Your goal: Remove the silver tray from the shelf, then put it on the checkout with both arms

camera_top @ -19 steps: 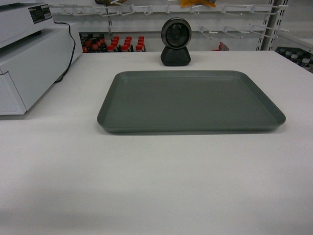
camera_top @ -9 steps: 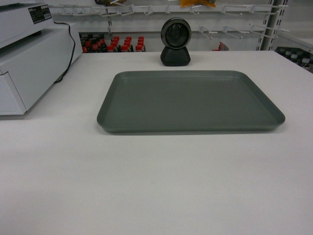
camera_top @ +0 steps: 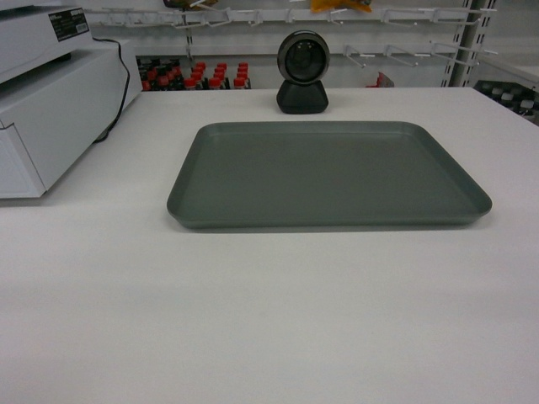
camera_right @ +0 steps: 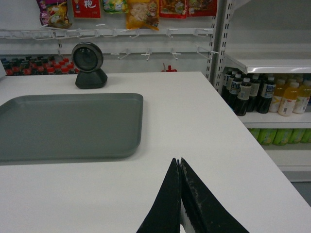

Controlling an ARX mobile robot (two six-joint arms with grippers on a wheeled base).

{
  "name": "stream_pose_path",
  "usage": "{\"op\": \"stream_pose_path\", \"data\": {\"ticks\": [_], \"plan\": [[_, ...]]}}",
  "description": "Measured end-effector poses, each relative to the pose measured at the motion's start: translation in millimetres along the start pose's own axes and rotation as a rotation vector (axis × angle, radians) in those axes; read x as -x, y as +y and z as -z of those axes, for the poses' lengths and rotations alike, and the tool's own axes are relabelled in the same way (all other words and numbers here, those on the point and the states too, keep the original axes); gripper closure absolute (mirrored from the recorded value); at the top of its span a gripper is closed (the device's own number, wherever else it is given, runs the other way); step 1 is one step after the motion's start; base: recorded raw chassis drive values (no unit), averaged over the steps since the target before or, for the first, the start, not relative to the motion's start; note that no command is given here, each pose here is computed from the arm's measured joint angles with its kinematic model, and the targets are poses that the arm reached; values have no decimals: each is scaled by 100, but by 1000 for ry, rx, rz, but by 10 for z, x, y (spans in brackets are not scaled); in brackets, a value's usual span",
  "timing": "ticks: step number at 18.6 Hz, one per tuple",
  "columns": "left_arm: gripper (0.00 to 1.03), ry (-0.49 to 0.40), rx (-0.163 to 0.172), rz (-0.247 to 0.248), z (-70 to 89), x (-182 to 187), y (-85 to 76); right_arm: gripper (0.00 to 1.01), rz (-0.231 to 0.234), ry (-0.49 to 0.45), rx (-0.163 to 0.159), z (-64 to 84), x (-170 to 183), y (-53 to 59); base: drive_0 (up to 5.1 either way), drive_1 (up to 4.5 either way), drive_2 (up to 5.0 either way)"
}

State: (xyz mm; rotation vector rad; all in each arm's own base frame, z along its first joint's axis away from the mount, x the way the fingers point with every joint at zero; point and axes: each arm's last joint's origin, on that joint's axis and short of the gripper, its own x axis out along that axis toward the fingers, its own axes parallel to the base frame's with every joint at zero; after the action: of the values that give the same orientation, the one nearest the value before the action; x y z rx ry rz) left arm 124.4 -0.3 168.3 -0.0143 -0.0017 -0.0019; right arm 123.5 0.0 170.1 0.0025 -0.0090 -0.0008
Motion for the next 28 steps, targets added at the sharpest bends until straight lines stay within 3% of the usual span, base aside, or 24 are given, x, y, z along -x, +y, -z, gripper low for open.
{"op": "stream_pose_path", "data": {"ticks": [12, 14, 15, 16, 20, 21, 22, 28], "plan": [[101, -7, 0, 0, -7, 156, 0, 99, 0, -5, 0, -4, 153, 0, 0, 0, 0], [101, 20, 0, 0, 19, 202, 0, 99, -3, 50, 0, 59, 220, 1, 0, 0, 0], [101, 35, 0, -1, 52, 255, 1, 99, 0, -3, 0, 20, 264, 0, 0, 0, 0], [101, -14, 0, 1, 6, 266, 0, 99, 2, -15, 0, -1, 266, -1, 0, 0, 0], [101, 6, 0, 0, 28, 266, 0, 99, 0, 6, 0, 28, 264, 0, 0, 0, 0], [101, 6, 0, 0, 28, 266, 0, 95, 0, 4, 1, 26, 264, 0, 0, 0, 0], [94, 6, 0, 0, 28, 266, 1, 84, 0, 4, 1, 27, 264, 0, 0, 0, 0], [28, 6, 0, 0, 28, 266, 0, 18, 0, 4, 1, 27, 264, 0, 0, 0, 0]]}}
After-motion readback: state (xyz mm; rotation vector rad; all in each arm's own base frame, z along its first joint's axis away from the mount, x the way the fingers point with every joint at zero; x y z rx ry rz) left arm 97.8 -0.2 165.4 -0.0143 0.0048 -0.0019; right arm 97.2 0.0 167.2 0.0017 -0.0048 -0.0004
